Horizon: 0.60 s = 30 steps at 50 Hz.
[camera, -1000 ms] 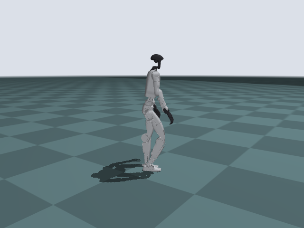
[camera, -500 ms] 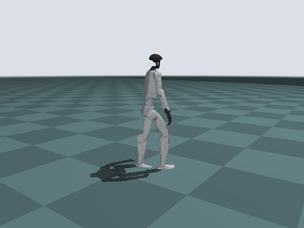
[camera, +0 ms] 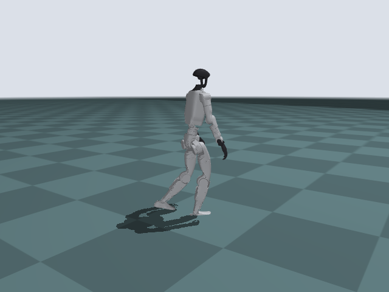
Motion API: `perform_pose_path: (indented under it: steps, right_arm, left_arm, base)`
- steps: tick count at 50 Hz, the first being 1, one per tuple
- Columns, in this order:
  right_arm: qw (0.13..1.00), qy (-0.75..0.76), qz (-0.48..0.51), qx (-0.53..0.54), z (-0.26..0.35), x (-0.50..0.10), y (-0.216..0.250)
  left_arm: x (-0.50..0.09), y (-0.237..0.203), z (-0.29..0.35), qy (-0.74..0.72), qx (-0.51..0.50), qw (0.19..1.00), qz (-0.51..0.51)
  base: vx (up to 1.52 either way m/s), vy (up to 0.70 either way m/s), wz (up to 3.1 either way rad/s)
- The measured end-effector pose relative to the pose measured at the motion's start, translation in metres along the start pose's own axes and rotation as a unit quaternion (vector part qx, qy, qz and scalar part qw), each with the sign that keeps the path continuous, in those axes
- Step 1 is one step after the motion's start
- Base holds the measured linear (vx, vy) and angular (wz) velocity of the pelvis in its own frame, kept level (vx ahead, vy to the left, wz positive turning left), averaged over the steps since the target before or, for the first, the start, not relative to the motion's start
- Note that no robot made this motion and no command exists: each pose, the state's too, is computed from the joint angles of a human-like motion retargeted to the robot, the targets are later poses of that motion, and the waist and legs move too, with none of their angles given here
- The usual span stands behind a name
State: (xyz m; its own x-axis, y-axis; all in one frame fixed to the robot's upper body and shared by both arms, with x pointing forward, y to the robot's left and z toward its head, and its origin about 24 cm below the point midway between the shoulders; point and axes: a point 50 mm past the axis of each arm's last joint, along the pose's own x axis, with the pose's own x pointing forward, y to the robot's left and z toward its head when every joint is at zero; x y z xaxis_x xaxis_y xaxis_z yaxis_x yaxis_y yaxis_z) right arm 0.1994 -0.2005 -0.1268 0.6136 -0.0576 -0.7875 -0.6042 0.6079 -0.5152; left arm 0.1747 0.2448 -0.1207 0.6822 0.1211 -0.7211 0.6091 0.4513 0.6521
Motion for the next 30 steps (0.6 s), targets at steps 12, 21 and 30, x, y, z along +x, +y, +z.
perform_pose_path:
  steps: [12, 21, 30]
  right_arm:
    - [0.999, 0.003, -0.042, 0.004, 0.008, 0.003, -0.020]
    - [0.999, 0.005, -0.025, 0.019, 0.005, 0.002, -0.011]
    - [1.000, 0.006, 0.002, 0.022, -0.001, 0.000, 0.003]
  left_arm:
    - [0.005, 0.014, 0.011, -0.009, 0.004, 1.000, 0.018]
    - [-0.001, -0.010, -0.006, 0.026, -0.011, 0.999, -0.031]
    - [-0.013, -0.039, -0.024, 0.058, -0.037, 0.993, -0.092]
  base:
    - [0.15, -0.05, 0.11]
    - [0.16, -0.02, 0.10]
    - [0.14, 0.01, 0.04]
